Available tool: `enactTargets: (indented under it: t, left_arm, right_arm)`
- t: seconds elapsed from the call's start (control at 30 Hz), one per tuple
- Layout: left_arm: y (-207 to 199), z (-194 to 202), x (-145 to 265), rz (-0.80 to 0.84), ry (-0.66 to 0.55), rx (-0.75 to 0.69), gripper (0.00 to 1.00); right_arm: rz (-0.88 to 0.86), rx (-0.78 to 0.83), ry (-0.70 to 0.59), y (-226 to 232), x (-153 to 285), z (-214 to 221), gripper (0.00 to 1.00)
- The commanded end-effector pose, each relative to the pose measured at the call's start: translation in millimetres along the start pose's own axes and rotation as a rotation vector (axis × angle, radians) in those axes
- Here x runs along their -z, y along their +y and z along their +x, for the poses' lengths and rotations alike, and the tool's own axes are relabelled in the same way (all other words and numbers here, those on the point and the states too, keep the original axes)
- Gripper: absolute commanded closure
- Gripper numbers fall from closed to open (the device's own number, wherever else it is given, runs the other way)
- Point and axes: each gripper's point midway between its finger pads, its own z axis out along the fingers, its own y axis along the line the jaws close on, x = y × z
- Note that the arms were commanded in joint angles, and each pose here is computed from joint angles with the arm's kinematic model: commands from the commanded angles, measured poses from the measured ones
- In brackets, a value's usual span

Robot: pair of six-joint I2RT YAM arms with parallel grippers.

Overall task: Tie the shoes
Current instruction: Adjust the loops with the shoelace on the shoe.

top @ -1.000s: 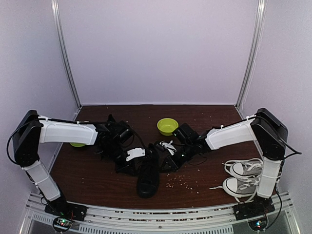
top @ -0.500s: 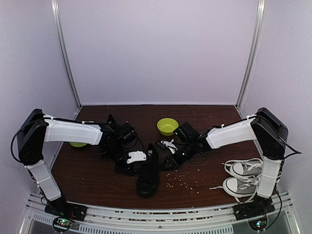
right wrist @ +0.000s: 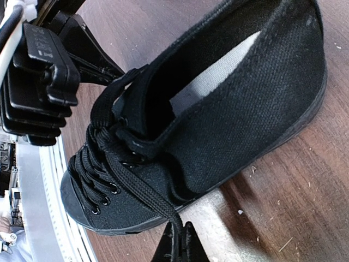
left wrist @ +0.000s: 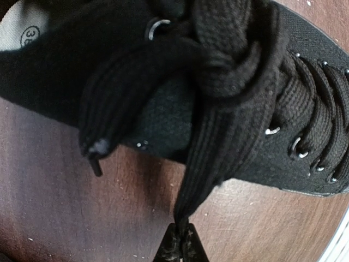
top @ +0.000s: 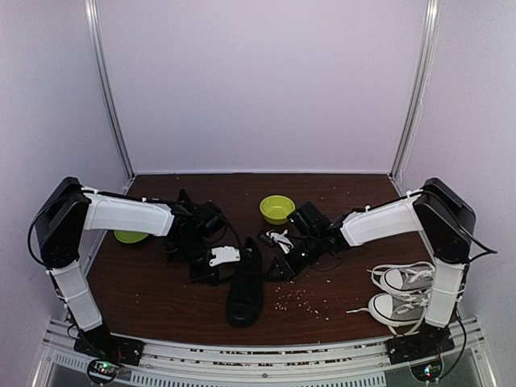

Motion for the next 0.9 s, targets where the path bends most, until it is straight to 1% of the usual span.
enactTargets:
  t: [0.0, 0.1, 0.3, 0.43, 0.53, 0.73, 0.87]
  left_arm:
    - [5.3, -13.8, 4.1, -0.017, -0.047, 0.011, 1.00]
    - [11.1, -18.3, 8.0, -0.035, -0.080, 0.038, 1.00]
    - [52.8, -29.2, 30.3, -0.165, -0.203, 0.171, 1.00]
    - [59.3, -41.0, 36.4, -0.189, -0.268, 0.169, 1.00]
    - [58.4, -39.9, 26.0, -0.161, -0.248, 0.175, 1.00]
    - [52.1, -26.5, 6.3, -0.103, -0.162, 0.204, 1.00]
    - [46.1, -23.3, -2.6, -0.058, -0.144, 0.217, 1.00]
  right_arm:
    - [-0.004, -0.016, -0.001, -4.2, -2.6, 1.8, 1.00]
    - [-0.004, -0.015, -0.002, -4.4, -2.9, 0.9, 1.00]
    - [-0.009, -0.016, -0.011, -3.9, -2.7, -1.7, 1.00]
    - [-0.011, -0.016, -0.010, -4.7, -4.4, -1.5, 1.00]
    - [-0.013, -0.019, -0.007, -5.0, -5.1, -0.6, 1.00]
    - [-0.004, -0.031, 0.000, -10.5, -6.9, 5.3, 1.00]
    - [-0.007, -0.037, -0.002, -12.2, -8.1, 5.9, 1.00]
